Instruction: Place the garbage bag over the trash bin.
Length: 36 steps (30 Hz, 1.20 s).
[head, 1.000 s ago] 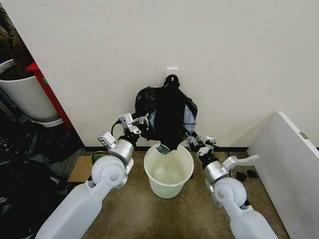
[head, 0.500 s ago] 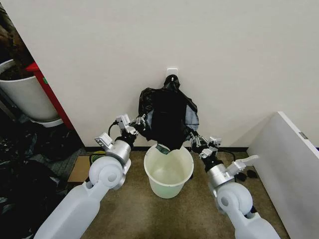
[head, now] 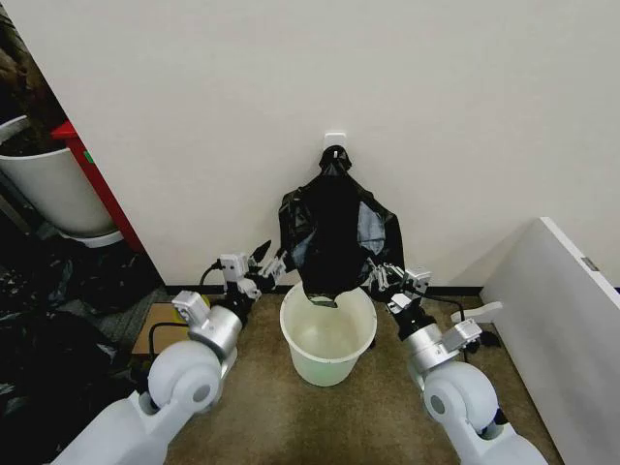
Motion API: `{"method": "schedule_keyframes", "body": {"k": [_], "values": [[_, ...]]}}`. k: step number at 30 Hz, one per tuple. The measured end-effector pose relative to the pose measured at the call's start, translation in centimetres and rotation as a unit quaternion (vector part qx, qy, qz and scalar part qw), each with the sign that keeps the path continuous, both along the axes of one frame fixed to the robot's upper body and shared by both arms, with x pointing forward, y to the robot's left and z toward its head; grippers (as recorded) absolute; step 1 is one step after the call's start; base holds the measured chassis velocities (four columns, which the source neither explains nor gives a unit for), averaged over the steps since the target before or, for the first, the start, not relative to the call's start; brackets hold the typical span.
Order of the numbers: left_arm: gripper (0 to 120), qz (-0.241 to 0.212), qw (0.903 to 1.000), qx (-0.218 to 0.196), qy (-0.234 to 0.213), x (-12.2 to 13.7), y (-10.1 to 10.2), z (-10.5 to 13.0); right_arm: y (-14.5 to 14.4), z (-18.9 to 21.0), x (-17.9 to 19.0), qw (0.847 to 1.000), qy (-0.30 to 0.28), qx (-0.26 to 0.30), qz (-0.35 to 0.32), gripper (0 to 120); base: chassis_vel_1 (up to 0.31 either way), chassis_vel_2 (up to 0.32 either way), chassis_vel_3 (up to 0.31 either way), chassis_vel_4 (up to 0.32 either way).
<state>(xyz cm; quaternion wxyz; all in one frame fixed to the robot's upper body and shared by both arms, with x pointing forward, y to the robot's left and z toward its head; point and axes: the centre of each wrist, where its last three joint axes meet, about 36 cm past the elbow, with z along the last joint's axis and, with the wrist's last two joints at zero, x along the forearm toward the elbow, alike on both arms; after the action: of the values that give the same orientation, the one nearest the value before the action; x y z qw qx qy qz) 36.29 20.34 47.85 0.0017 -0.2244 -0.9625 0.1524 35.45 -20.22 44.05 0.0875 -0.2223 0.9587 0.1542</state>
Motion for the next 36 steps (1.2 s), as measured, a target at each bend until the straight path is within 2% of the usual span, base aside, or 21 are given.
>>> {"method": "schedule_keyframes", "body": {"k": [1,2,3,5,8,15,18,21,22,25,27,29,31,33,34,36], "values": [[68,0.0,1.0,0.0,0.0,0.0,0.0,0.0,0.0,0.0,0.0,1.0,0.0,0.0,0.0,0,0.0,0.0,0.0,0.0],[77,-0.015,0.9993,0.027,-0.02,0.0,-0.4,-0.2,0.0,0.2,-0.1,1.0,-0.004,-0.004,0.0,0,0.0,0.0,0.0,0.0],[80,-0.027,0.9974,0.054,-0.039,0.4,-0.6,-0.4,0.1,0.3,-0.1,1.0,-0.007,-0.005,0.0,0,0.0,0.0,0.0,0.0],[83,-0.033,0.9961,0.066,-0.048,0.7,-0.8,-0.4,0.0,0.4,-0.1,1.0,-0.008,-0.006,0.0,0,0.0,0.0,0.0,0.0],[97,-0.05,0.9882,0.122,-0.078,3.2,-1.7,-0.3,0.0,0.7,-0.2,1.0,-0.014,-0.01,0.0,0,0.0,0.0,0.0,0.0],[99,-0.026,0.9847,0.161,-0.06,5.0,-2.5,0.1,0.0,0.8,-0.1,1.0,-0.018,-0.009,-0.002,0,0.0,0.0,0.0,0.0],[94,-0.023,0.9844,0.165,-0.057,5.3,-2.7,0.1,0.0,0.9,0.0,1.0,-0.02,-0.008,-0.003,0,0.0,0.0,0.0,0.0],[81,-0.021,0.9844,0.165,-0.056,5.6,-2.7,0.0,-0.1,0.9,0.1,1.0,-0.02,-0.007,-0.004,0,0.0,0.0,0.0,0.0],[81,-0.021,0.9844,0.165,-0.056,5.6,-2.7,0.0,-0.1,0.9,0.1,1.0,-0.02,-0.007,-0.004,0,0.0,0.0,0.0,0.0],[66,-0.016,0.9849,0.164,-0.053,5.9,-2.7,-0.1,-0.1,0.9,0.2,1.0,-0.021,-0.007,-0.004,0,0.0,0.0,0.0,0.0],[62,-0.015,0.9851,0.163,-0.052,5.9,-2.8,-0.1,-0.1,0.9,0.2,1.0,-0.021,-0.007,-0.004,0,0.0,0.0,0.0,0.0],[51,-0.011,0.9855,0.162,-0.051,6.0,-2.8,-0.2,-0.1,0.9,0.3,1.0,-0.021,-0.007,-0.004,0,0.0,0.0,0.0,0.0],[48,-0.01,0.9858,0.16,-0.05,6.0,-2.8,-0.2,-0.1,0.9,0.3,1.0,-0.021,-0.006,-0.004,0,0.0,0.0,0.0,0.0],[34,-0.008,0.9864,0.157,-0.046,6.1,-2.7,-0.2,-0.1,0.9,0.2,1.0,-0.02,-0.004,-0.004,0,0.0,0.0,0.0,0.0],[34,-0.008,0.9864,0.157,-0.046,6.1,-2.7,-0.2,-0.1,0.9,0.2,1.0,-0.02,-0.004,-0.004,0,0.0,0.0,0.0,0.0],[26,-0.007,0.9866,0.157,-0.043,6.2,-2.7,-0.3,0.0,1.0,0.2,1.0,-0.021,-0.003,-0.004,0,0.0,0.0,0.0,0.0]]}}
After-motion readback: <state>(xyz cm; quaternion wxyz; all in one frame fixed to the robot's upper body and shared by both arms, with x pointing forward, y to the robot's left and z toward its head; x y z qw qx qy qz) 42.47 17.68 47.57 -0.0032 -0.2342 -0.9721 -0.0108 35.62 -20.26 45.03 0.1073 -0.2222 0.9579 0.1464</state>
